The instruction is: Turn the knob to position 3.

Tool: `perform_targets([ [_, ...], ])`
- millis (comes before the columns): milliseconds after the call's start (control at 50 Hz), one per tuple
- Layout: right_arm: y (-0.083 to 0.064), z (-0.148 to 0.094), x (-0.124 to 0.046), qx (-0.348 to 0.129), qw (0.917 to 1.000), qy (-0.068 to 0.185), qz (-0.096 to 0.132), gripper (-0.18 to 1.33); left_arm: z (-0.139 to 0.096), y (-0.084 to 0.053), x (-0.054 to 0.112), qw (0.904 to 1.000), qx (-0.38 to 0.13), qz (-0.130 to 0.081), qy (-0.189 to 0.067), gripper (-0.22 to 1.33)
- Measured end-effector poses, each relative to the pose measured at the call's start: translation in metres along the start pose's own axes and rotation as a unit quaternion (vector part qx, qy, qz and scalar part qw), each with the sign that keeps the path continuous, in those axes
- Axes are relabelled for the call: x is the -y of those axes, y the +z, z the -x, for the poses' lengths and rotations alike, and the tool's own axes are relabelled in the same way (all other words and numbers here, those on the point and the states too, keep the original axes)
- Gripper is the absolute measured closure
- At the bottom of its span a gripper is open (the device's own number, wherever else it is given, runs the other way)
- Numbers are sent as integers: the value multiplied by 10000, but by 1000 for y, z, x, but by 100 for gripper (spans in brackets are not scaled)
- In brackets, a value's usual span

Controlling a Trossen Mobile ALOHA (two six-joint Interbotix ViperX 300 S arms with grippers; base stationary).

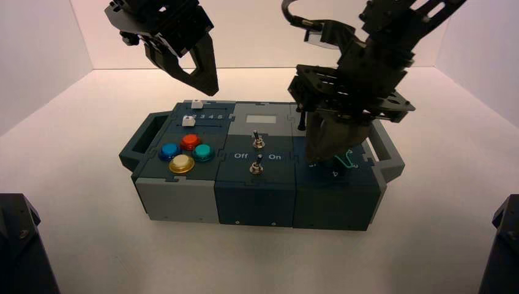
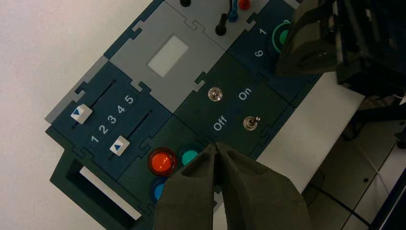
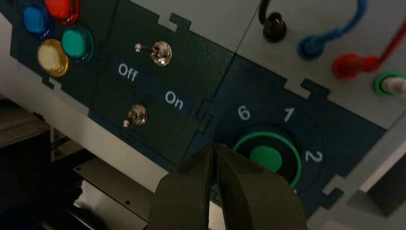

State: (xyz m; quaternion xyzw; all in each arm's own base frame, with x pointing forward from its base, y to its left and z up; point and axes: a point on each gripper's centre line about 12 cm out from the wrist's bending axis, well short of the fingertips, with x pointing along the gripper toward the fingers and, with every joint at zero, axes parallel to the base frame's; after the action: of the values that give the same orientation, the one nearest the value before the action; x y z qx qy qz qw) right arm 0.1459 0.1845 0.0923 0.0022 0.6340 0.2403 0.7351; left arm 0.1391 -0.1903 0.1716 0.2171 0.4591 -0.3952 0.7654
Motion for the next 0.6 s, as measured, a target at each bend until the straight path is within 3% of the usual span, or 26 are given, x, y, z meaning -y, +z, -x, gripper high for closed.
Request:
perform_targets([
  [300,-10,4,3,-98,9999,13,-48,130,1,-1,0,10000,15,-7,-4,128],
  [600,-12,4,3,-131,9999,18,-61,130,3,-2,0,10000,46,-1,0,128],
])
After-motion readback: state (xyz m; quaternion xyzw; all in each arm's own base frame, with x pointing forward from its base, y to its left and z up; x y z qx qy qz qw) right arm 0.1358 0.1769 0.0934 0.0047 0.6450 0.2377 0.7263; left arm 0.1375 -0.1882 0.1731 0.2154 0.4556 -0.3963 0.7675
